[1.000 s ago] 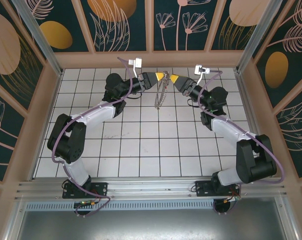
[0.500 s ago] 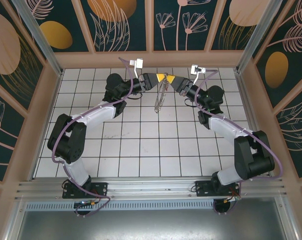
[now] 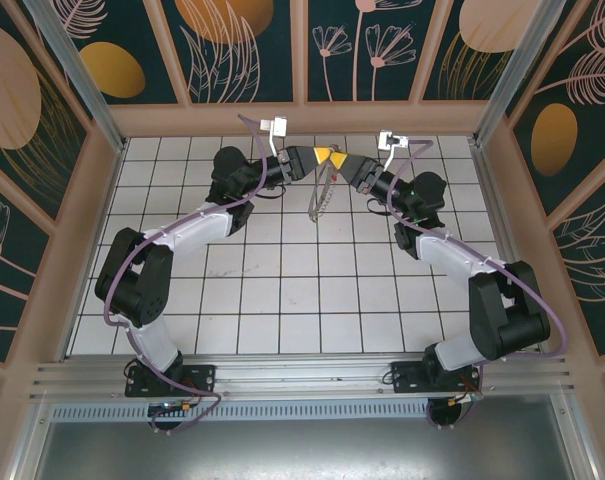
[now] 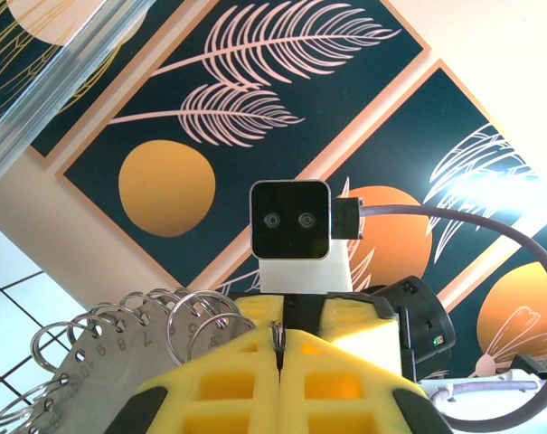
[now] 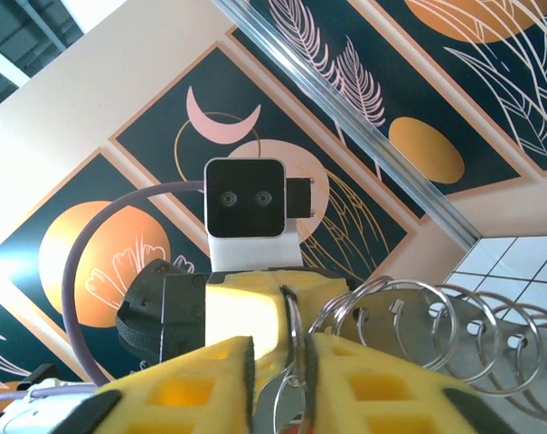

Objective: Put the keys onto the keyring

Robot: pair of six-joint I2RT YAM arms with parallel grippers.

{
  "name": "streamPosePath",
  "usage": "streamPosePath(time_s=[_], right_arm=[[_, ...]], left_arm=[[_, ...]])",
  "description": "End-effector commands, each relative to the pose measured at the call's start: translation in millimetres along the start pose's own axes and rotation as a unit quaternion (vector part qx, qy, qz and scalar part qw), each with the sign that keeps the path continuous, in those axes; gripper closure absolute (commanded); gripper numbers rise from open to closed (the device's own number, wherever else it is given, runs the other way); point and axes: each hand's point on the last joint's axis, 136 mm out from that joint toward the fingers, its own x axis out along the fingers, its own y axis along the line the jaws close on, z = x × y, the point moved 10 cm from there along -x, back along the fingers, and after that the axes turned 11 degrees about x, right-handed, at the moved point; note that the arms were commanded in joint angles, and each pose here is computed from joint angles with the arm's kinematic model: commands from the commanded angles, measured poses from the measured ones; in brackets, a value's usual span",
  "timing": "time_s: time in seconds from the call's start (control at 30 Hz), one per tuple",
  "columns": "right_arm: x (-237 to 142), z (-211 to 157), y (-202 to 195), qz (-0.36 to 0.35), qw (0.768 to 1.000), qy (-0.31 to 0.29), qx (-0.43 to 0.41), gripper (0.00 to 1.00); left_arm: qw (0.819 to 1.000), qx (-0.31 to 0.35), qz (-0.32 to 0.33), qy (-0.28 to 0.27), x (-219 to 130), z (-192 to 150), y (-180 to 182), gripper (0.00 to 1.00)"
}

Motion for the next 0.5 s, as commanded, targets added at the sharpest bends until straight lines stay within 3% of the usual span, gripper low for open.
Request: streamPosePath(time_s=[0.0, 0.2, 0.47], right_arm=[[4.9, 4.7, 15.3, 0.033, 0.999, 0.002, -0.03, 0.83], [5.4, 5.8, 12.7, 0.03, 0.999, 0.006, -0.031, 1.0], [-0.9, 9.6, 10.4, 0.02, 0.999, 0.007, -0.043, 1.0]], left_arm=[[0.999, 0.039, -0.029, -0.015, 6.0, 14.2, -15.6, 1.0], [0.999, 0.036, -0.032, -0.009, 7.8, 11.4, -15.5, 1.0], [0.999, 0.046, -0.029, -0.001, 8.0, 10.4, -15.1, 0.98]])
